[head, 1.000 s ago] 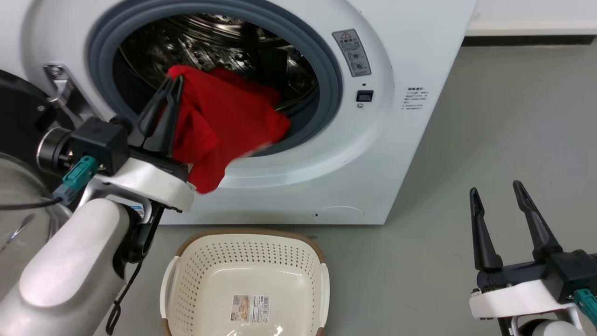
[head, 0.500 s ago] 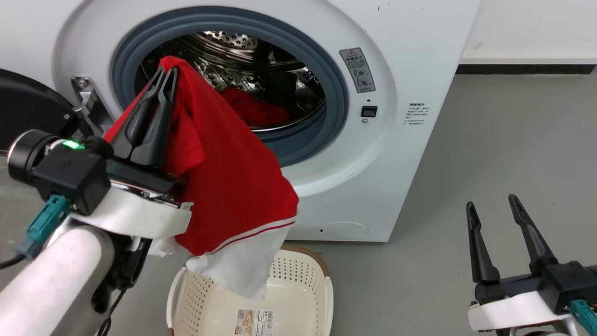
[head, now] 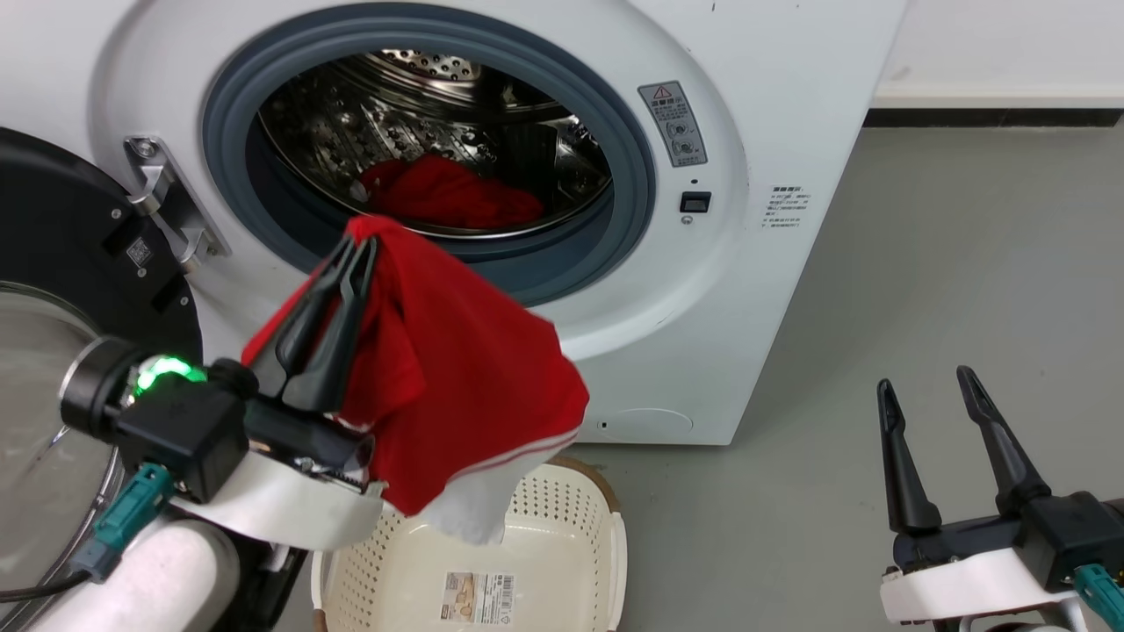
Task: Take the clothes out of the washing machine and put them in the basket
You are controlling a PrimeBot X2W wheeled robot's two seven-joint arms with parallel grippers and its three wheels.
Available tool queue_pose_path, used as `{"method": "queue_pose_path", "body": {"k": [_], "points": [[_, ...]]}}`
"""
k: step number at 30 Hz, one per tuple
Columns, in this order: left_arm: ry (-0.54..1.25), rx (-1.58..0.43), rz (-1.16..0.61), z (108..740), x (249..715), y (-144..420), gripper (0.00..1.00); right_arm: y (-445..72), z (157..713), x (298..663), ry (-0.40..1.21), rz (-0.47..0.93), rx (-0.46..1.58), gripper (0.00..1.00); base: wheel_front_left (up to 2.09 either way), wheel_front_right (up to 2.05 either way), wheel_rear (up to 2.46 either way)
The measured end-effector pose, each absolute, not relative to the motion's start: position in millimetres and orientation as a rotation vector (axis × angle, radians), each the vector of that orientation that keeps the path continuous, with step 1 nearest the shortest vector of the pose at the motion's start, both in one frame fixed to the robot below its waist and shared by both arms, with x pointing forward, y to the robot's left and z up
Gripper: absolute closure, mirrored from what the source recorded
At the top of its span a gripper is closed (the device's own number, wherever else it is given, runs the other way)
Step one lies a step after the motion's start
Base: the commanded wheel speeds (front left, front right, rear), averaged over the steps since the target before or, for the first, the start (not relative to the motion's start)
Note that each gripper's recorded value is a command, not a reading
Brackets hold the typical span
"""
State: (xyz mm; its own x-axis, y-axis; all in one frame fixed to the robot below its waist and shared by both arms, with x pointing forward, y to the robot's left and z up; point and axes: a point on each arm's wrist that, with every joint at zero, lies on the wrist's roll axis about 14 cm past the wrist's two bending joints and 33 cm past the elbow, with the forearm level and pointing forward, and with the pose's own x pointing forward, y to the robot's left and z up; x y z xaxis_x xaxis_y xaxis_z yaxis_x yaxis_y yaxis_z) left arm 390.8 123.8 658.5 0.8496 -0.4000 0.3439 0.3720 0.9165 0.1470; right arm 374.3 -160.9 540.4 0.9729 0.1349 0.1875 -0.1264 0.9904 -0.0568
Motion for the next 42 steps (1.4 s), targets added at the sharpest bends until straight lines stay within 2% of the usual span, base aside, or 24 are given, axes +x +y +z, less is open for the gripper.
{"method": "queue_pose_path", "body": {"k": [12, 16, 25, 36, 42], "points": [[-0.005, 0.036, -0.438, 525, 390, 118, 1.00, -161, 532, 397, -0.174, 0.133, -0.045, 0.00, 0.00, 0.00, 0.00], [0.180, 0.002, -0.467, 456, 389, 105, 1.00, -159, 526, 413, -0.167, 0.138, -0.056, 0.00, 0.00, 0.00, 0.00], [0.443, -0.034, -0.461, 348, 411, 99, 1.00, -164, 500, 447, -0.124, 0.128, -0.072, 0.00, 0.00, 0.00, 0.00], [0.730, 0.000, -0.514, 227, 428, 92, 1.00, -185, 445, 486, -0.036, 0.080, -0.087, 0.00, 0.00, 0.00, 0.00], [0.894, 0.062, -0.556, 163, 420, 90, 1.00, -196, 406, 498, 0.031, 0.055, -0.087, 0.00, 0.00, 0.00, 0.00]]}}
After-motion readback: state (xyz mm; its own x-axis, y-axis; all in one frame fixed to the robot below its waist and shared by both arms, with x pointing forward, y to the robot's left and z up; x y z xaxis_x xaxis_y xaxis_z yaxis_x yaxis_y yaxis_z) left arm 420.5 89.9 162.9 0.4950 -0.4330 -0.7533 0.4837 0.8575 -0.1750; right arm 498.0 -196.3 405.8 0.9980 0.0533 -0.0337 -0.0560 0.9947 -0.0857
